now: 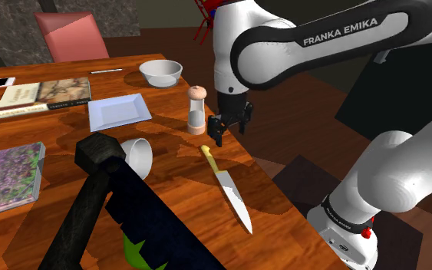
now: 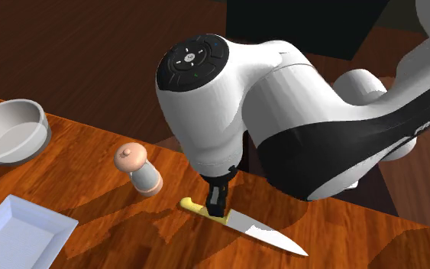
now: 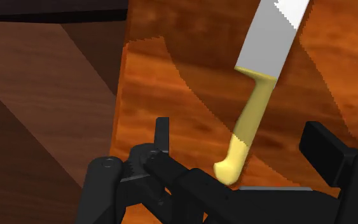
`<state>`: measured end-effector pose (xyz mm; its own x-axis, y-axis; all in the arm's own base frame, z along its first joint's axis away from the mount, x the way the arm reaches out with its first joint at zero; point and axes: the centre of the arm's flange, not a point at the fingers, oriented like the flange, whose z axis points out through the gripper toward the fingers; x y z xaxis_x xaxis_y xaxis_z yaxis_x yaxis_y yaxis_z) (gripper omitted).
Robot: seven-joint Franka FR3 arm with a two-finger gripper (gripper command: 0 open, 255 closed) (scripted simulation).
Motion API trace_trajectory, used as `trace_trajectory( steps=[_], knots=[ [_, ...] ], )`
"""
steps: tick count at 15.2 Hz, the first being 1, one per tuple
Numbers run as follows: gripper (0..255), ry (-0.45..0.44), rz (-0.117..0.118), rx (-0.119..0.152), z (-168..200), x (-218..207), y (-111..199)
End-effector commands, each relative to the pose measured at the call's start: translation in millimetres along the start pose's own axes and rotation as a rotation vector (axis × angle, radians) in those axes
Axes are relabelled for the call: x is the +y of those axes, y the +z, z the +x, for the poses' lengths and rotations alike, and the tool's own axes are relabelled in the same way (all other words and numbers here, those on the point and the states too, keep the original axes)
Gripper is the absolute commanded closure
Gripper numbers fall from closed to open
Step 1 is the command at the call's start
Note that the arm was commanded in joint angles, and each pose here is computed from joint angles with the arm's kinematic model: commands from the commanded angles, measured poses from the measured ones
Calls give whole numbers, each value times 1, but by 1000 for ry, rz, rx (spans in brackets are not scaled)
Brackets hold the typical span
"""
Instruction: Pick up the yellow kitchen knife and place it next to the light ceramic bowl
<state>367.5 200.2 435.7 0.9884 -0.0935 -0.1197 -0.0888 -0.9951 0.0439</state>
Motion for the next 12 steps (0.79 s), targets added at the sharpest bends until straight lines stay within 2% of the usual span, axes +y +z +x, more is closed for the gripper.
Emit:
trace_trajectory(
  steps=[1,5,12],
  knots=[
    [0,12,-5,-18,7,-19,18],
    [0,35,-15,-54,19,-57,55],
    [0,35,-15,-54,17,-57,92]
  ],
)
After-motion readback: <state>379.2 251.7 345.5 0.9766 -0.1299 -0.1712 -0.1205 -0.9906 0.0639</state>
